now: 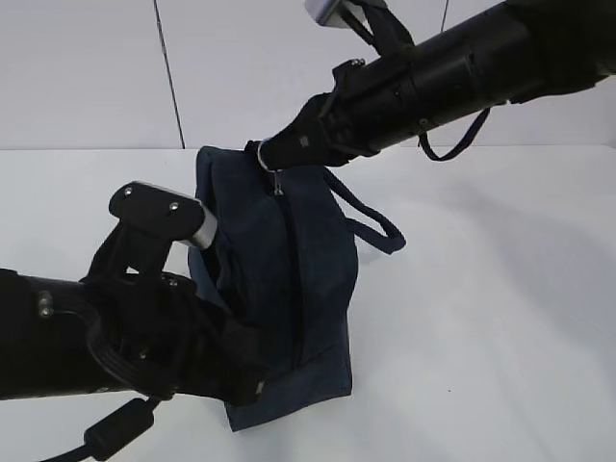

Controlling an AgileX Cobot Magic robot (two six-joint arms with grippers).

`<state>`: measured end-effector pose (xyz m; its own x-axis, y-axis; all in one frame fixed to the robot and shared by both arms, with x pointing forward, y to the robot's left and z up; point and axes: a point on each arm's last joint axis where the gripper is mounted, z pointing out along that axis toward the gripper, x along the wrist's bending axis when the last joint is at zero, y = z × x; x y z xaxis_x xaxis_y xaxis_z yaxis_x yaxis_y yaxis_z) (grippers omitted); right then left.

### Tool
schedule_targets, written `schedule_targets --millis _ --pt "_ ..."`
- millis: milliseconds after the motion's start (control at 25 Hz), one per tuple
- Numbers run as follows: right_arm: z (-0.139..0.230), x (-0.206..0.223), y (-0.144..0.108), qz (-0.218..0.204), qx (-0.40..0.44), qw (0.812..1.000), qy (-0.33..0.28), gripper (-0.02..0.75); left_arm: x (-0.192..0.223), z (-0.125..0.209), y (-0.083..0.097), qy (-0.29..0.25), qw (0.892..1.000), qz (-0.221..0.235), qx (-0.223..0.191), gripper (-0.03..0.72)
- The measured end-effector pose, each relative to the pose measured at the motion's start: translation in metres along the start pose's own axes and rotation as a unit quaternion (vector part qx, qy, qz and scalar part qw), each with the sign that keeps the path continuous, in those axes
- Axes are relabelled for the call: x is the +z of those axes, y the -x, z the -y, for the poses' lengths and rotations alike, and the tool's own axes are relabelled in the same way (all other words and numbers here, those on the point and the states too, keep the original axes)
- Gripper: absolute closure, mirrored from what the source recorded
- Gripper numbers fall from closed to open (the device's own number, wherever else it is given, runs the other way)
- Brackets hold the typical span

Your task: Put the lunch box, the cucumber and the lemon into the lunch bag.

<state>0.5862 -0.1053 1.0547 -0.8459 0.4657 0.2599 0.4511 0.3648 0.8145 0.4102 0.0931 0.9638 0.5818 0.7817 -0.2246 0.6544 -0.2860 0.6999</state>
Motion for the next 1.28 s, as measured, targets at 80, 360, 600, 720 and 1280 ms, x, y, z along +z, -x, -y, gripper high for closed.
schedule_targets --millis 80,360,600,720,1280 --pt "-0.005 0.005 0.005 0.001 -0.003 1.000 0.003 0.730 0.000 0.002 0.002 -0.011 1.000 0.010 0.001 0.691" --pt "-0.014 0.025 0.026 0.003 -0.006 1.000 0.012 0.730 0.000 0.005 0.005 -0.030 0.999 0.029 0.012 0.691" --pt "-0.020 0.039 0.044 0.026 -0.031 0.999 0.007 0.730 0.000 0.009 0.006 -0.042 0.998 0.038 0.014 0.691" --pt "-0.019 0.047 0.053 0.033 -0.045 0.998 -0.003 0.730 -0.001 0.019 0.003 -0.056 0.998 0.033 0.010 0.692" --pt "0.010 0.022 0.118 0.090 -0.022 0.995 -0.043 0.730 -0.003 0.018 -0.014 0.000 0.999 -0.040 -0.014 0.692"
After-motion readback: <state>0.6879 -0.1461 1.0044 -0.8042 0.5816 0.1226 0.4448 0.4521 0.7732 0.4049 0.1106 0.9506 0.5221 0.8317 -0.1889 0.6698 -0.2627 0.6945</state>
